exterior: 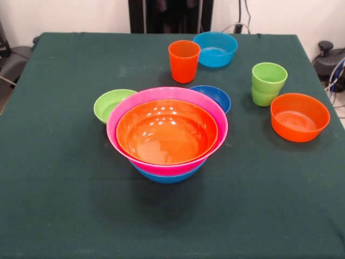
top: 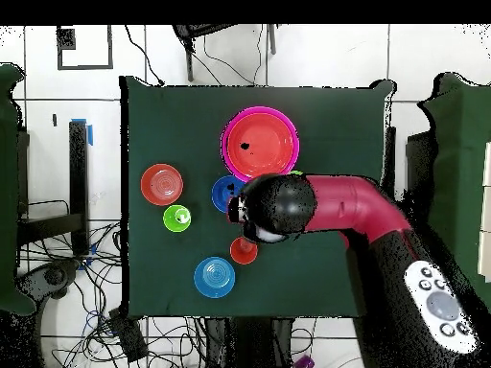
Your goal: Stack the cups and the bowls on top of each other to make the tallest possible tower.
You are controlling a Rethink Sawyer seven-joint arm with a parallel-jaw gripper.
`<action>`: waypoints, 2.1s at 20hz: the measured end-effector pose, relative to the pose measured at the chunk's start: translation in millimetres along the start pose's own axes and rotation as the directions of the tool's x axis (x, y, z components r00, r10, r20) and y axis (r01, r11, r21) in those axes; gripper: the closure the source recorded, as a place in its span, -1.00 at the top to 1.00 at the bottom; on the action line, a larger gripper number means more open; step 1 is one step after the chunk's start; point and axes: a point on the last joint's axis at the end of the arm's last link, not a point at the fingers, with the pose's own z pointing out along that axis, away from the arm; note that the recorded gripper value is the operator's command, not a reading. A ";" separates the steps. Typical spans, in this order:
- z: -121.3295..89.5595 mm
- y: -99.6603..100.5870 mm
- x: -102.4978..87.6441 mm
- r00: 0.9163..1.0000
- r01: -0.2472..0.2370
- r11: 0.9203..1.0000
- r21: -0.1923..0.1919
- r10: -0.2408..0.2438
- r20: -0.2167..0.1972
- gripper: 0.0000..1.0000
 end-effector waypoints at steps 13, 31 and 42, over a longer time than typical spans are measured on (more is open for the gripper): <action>-2.5 143.8 22.8 0.996 -0.035 0.999 0.016 0.034 0.081 1.00; -2.5 172.0 16.8 0.988 -0.123 0.990 0.063 0.116 0.098 1.00; 3.0 136.3 12.6 0.981 -0.189 0.978 0.091 0.191 -0.015 1.00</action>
